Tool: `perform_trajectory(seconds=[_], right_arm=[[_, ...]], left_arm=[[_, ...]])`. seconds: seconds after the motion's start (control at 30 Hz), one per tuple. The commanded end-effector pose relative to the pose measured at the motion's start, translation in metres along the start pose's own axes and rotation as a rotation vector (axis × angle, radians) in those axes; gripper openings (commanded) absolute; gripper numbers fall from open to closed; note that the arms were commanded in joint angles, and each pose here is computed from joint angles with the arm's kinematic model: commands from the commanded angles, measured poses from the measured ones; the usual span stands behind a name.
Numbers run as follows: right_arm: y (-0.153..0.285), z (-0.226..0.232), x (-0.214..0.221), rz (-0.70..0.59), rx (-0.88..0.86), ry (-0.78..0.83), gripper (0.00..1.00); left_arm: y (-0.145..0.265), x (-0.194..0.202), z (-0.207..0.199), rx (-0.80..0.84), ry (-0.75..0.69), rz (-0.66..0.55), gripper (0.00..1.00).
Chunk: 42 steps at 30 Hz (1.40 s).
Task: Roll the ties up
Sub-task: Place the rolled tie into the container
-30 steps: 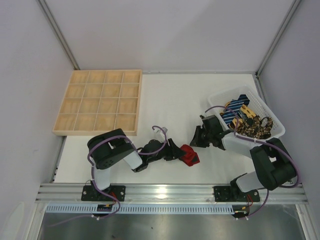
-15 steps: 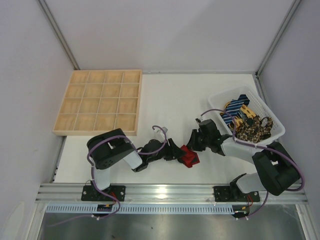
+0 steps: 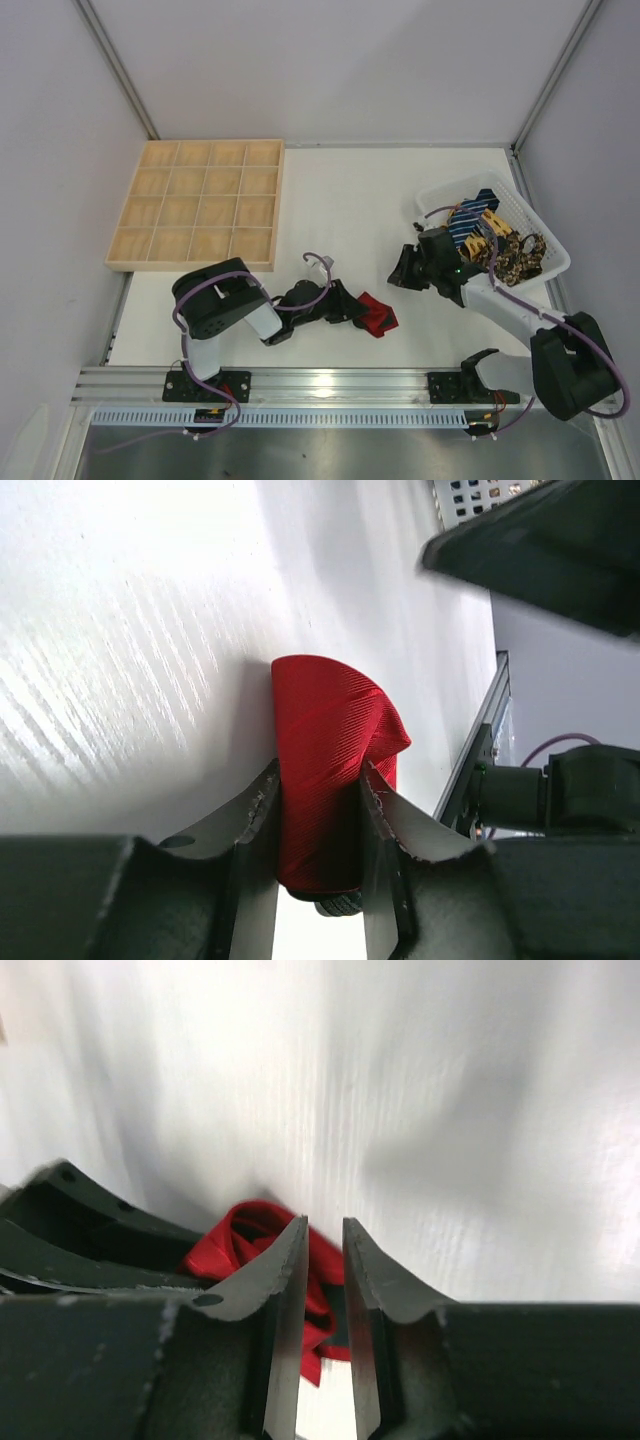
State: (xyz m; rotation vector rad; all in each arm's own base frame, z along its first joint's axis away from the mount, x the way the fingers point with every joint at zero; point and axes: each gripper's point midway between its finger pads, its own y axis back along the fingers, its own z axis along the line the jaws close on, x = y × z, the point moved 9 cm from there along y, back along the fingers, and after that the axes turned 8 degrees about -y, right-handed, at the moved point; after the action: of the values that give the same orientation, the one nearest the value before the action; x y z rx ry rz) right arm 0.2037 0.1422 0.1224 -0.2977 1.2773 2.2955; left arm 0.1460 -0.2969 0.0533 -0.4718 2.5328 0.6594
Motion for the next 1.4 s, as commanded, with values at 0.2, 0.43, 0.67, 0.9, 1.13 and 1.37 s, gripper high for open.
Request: perform_trajectory(seconds=[0.2, 0.43, 0.67, 0.9, 1.13, 1.37], right_arm=[[0.035, -0.007, 0.009, 0.012, -0.036, -0.044, 0.25], [0.042, -0.017, 0.023, 0.012, -0.028, -0.038, 0.25], [0.052, -0.011, 0.017, -0.015, -0.047, -0.018, 0.25], [0.061, -0.005, 0.016, -0.026, -0.093, -0.010, 0.24], [0.068, -0.001, 0.017, -0.023, -0.133, 0.014, 0.24], [0.072, 0.003, 0.017, -0.022, -0.167, 0.046, 0.23]], left_arm=[[0.026, 0.036, 0.042, -0.168, -0.040, 0.183, 0.07], [0.029, 0.023, 0.031, -0.169, -0.133, 0.162, 0.00], [0.043, -0.014, 0.005, -0.270, -0.269, 0.116, 0.00], [0.065, -0.059, -0.008, -0.373, -0.281, 0.056, 0.00], [0.093, -0.110, 0.005, -0.485, -0.302, -0.030, 0.00], [0.114, -0.157, 0.026, -0.573, -0.291, -0.119, 0.00]])
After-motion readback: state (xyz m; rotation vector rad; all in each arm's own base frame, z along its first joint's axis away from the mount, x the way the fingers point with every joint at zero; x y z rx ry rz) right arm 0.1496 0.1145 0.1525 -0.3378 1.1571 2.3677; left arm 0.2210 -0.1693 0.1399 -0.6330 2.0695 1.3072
